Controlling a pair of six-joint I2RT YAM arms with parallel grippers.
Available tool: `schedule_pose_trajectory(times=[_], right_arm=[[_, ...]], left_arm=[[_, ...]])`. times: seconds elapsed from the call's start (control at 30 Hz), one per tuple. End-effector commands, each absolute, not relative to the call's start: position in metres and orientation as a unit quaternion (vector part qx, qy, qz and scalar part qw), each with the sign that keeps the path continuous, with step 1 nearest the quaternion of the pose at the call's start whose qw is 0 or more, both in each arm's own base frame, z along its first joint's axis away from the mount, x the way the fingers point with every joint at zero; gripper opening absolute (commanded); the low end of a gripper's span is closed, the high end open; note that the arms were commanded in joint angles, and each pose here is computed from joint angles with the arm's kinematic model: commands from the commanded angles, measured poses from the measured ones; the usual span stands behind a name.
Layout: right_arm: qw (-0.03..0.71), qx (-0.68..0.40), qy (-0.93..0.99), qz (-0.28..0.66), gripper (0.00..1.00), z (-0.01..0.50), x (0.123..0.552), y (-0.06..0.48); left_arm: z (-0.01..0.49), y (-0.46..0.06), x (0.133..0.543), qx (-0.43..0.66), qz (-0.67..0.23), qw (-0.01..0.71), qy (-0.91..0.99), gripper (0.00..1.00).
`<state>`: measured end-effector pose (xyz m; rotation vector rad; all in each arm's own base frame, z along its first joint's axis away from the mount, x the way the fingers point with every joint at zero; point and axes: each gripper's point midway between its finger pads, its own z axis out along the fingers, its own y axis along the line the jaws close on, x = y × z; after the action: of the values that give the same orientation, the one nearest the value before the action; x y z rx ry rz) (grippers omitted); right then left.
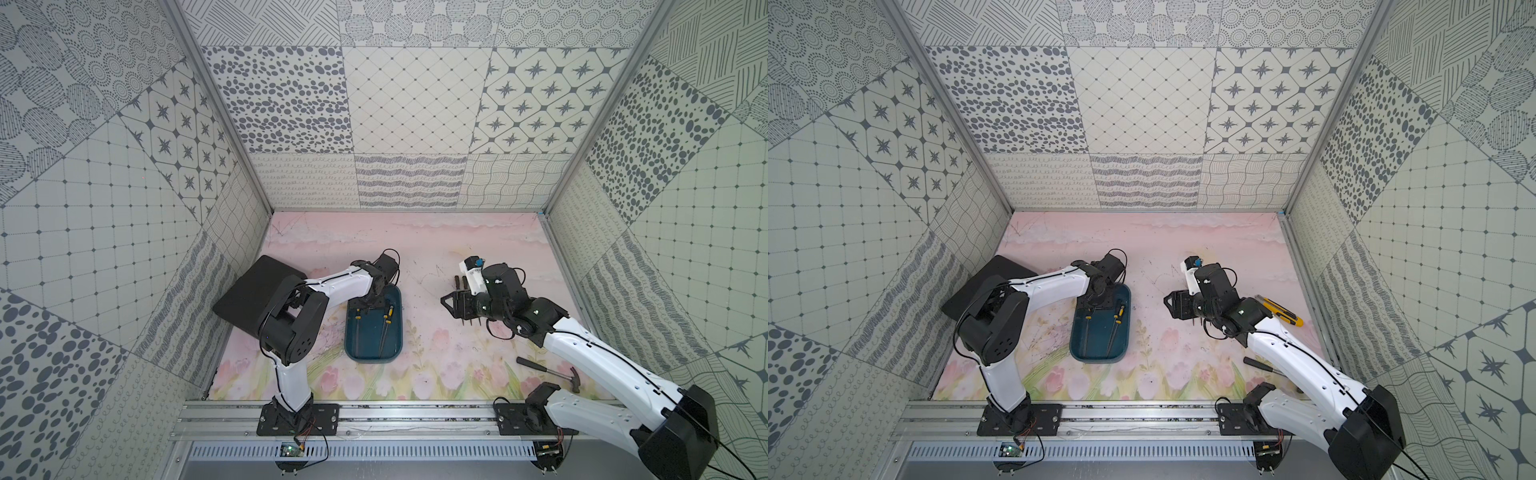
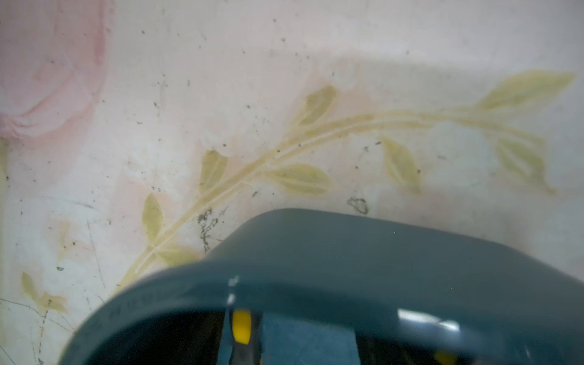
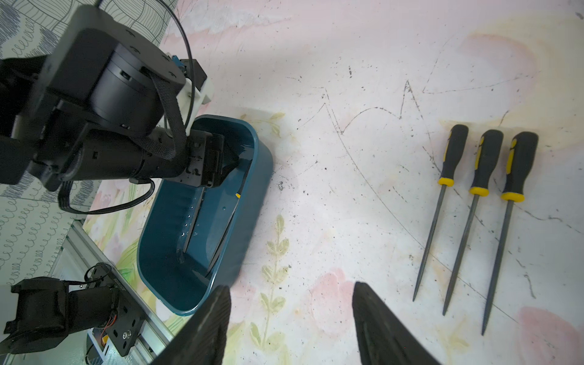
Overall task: Take the file tool out of the storage box
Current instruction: Pick up the file tool from the storage box.
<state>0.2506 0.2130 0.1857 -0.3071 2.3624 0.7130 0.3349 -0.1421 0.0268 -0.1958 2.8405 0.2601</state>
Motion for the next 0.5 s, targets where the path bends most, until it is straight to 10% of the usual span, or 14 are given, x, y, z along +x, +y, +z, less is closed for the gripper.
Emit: schedule_pose_trajectory(times=[0.0, 0.47], right_arm=[[0.339, -0.126, 0.887, 0.286, 0.66, 0.196, 0.25, 0.216], [0.335, -0.123, 0.889, 0.286, 0.66, 0.192, 0.248, 0.215]], left_arm=[[0.02, -0.123, 0.328, -0.074, 0.141, 0.125, 0.979, 0.65], [0.01, -0.154, 0.32, -0.058, 0.041, 0.099, 0.993, 0.43]])
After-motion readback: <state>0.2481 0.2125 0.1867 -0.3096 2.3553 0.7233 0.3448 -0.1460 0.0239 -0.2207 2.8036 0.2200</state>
